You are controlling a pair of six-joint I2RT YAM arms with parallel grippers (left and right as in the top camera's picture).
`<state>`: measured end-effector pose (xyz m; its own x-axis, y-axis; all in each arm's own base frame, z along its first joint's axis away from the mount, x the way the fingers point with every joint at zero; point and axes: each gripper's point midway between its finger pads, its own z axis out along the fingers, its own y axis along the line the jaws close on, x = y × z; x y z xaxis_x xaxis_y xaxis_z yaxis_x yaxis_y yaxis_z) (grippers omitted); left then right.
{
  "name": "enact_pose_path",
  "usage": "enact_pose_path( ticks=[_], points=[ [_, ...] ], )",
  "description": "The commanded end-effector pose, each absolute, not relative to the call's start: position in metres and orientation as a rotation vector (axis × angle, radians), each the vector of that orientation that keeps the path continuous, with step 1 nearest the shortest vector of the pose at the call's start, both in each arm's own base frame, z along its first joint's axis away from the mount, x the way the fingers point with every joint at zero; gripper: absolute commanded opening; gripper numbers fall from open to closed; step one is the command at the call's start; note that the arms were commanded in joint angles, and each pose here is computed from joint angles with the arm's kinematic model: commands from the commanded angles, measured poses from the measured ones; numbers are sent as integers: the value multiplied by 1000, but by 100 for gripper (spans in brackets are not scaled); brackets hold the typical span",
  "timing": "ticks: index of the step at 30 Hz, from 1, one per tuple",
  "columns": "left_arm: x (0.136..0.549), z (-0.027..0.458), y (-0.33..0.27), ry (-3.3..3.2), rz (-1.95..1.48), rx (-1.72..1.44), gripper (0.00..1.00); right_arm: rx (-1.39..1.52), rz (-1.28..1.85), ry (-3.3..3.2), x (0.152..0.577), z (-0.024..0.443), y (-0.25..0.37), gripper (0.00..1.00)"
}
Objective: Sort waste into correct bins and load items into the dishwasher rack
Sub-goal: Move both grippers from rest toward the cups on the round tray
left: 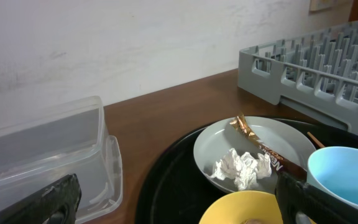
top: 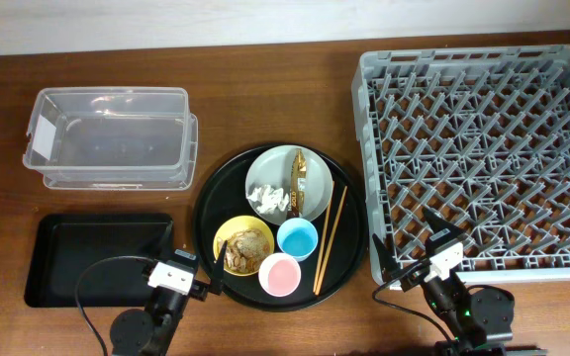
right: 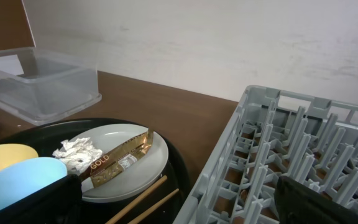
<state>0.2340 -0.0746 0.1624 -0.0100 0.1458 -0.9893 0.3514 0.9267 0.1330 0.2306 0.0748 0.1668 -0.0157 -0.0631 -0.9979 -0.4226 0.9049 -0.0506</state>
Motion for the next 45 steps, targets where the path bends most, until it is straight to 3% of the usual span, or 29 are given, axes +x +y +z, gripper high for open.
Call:
enact_pose_path(
  ticks=[1, 11, 17, 22, 26, 37, 40, 45],
  points=[
    [234, 160, -75, 1583, -161, 411, 99, -393, 297, 1575, 231, 164, 75, 99],
    [232, 161, -80, 1577, -185, 432, 99, -393, 298, 1575, 231, 164, 75, 99],
    [220, 171, -104, 1553, -446, 415, 99, -542, 462, 1525, 212, 170, 104, 99],
    [199, 240, -116, 1391, -533, 468, 99, -419, 632, 1513, 195, 228, 108, 99],
    [192, 262, -115, 1547, -581, 436, 99, -366, 627, 1606, 180, 267, 102, 99],
    [204, 308, -145, 2207, -874, 451, 99, -134, 716, 2269, 187, 309, 94, 98],
    [208, 298, -160, 2265, -996, 487, 99, -113, 772, 2372, 192, 303, 98, 99],
    [199, 206, -170, 2737, -745, 456, 96, -92, 782, 2423, 197, 294, 98, 99]
  ],
)
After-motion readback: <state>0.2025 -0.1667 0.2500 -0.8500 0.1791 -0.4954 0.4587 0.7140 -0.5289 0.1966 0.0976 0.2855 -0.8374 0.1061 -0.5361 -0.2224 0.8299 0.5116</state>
